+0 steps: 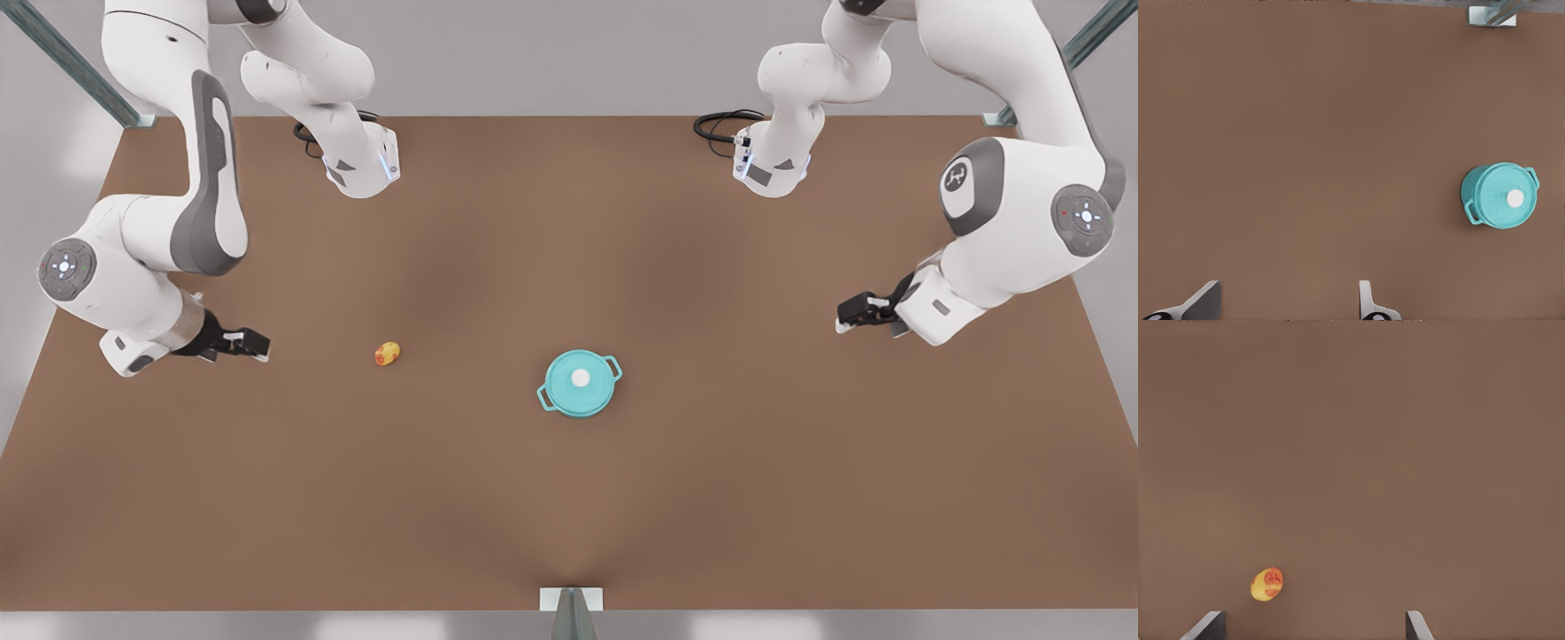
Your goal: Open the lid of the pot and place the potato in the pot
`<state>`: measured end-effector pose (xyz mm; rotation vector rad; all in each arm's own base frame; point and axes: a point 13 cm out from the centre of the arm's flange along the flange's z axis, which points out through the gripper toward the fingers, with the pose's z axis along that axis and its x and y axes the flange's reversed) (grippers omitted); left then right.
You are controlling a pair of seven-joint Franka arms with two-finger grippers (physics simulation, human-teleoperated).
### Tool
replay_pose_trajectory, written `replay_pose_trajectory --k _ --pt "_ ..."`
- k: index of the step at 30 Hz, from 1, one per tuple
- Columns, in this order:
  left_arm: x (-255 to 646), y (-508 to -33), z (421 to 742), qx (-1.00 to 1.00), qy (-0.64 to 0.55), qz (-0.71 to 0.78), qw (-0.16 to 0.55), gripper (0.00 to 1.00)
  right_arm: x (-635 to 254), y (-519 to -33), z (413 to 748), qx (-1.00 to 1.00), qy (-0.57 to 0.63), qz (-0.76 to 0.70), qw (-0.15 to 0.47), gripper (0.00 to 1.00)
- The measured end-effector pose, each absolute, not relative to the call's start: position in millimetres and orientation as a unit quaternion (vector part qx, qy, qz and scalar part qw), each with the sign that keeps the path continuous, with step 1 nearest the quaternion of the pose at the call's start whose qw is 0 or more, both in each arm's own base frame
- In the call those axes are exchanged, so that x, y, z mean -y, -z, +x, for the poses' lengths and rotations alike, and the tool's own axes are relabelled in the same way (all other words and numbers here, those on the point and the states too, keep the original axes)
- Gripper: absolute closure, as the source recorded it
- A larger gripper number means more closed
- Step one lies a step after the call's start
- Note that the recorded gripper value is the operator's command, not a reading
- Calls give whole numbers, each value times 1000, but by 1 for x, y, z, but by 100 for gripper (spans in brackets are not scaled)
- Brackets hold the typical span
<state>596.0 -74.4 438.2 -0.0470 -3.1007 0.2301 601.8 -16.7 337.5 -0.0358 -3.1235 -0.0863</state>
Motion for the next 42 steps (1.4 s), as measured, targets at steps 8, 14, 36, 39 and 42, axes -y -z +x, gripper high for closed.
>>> replay_pose_trajectory --k 8,14,36,39,42 --pt "319 -371 553 980 -35 -190 40 0 -70 -317 558 999 29 3 45 0" --pt "462 -242 546 979 32 -204 8 0 -153 -237 468 999 2 23 47 0" --pt "487 -117 571 998 20 -23 -56 0 -102 -110 522 966 9 -253 -58 0" --pt "487 -104 571 998 21 -10 -54 0 -104 -102 514 968 -11 -248 -42 0" --pt "487 -104 574 998 21 -1 -59 34 -109 -92 503 970 -36 -239 -22 0"
